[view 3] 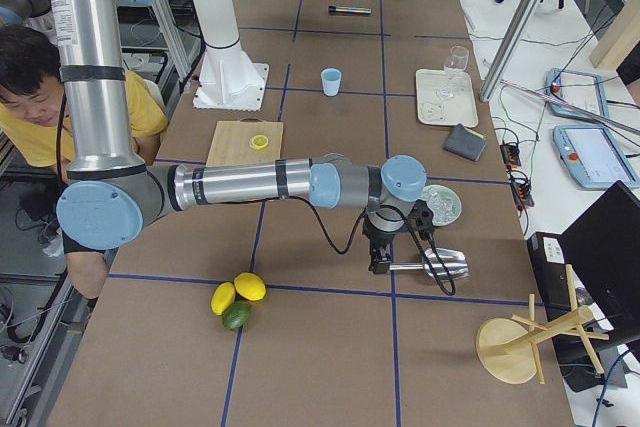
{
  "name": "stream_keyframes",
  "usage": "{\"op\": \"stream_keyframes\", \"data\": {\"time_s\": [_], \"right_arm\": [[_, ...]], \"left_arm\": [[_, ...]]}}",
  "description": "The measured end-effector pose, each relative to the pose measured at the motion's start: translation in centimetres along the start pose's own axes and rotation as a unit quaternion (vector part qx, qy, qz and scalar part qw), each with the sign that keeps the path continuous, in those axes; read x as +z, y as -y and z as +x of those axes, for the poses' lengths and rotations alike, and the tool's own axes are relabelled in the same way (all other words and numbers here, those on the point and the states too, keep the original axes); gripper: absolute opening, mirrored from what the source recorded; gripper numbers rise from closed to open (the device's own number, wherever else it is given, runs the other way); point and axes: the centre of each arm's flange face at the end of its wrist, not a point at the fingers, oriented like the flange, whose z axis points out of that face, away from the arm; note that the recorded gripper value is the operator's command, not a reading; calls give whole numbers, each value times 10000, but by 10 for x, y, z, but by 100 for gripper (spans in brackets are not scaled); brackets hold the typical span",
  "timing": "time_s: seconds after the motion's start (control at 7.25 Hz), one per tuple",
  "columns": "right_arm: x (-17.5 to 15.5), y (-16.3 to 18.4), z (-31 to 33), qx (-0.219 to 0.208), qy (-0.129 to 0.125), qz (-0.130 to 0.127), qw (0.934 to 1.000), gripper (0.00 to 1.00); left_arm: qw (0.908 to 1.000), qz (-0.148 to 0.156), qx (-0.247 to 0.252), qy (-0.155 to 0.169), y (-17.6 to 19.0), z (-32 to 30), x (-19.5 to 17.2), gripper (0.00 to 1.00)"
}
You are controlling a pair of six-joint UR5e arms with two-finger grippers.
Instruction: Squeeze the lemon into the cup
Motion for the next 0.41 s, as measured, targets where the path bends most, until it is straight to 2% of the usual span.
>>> {"op": "stream_keyframes", "data": {"time_s": [0.41], "right_arm": [[1,-3,1,-5,-17,119,9999,100]], "left_arm": [[10000,7,-5,-3,2,0,-1,100]]}}
